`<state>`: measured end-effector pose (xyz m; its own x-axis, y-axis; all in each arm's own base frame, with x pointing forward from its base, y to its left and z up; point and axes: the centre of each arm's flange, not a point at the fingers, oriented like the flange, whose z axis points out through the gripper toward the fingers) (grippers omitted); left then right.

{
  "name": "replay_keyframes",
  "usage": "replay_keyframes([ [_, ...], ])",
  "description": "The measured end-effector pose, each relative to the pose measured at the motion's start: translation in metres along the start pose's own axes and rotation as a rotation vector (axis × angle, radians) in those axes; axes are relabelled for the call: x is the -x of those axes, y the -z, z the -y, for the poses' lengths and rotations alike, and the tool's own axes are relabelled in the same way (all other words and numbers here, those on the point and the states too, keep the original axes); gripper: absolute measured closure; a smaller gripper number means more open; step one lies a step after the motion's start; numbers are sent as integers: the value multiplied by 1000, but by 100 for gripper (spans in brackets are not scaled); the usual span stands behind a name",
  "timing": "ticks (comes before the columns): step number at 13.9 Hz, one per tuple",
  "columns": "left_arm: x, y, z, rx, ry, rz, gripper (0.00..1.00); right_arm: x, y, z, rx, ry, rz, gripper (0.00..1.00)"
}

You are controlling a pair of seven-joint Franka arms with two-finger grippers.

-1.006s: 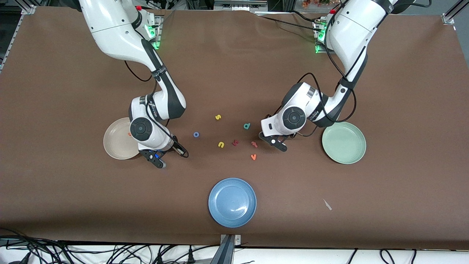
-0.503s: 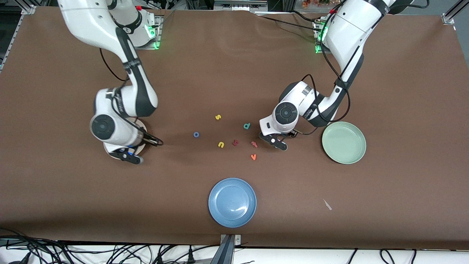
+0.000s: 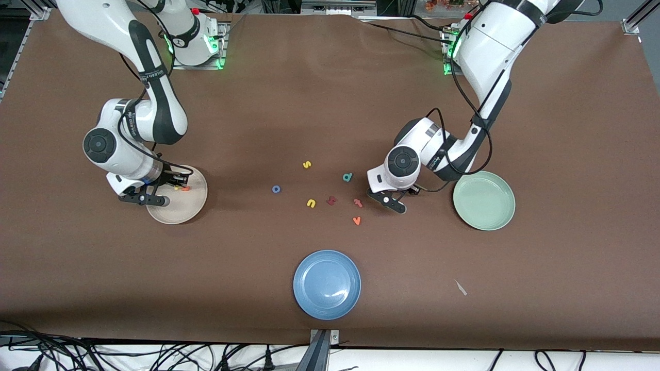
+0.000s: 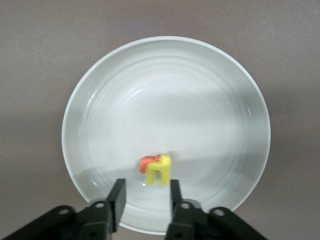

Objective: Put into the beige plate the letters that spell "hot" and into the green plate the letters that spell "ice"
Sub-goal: 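Place the yellow letter on the beige plate while the left gripper grasps orange letter, then carry the orange letter to the green plate while the right gripper reaches blue letter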

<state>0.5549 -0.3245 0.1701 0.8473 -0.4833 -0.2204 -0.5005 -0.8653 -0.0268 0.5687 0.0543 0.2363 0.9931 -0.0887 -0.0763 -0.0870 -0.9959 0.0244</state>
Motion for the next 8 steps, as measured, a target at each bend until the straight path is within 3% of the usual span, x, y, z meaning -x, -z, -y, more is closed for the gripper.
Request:
replay_keyframes([
  [1,0,3,2,-2,3,0,73,-1,1,1,-1,2,-3,43],
  [5,11,60,61,-26,31,61,74,-4,14,31,-25,-97,-29,1],
  [8,39,92,146,-12,14,99,74,6,19,102,-63,-179,-29,0],
])
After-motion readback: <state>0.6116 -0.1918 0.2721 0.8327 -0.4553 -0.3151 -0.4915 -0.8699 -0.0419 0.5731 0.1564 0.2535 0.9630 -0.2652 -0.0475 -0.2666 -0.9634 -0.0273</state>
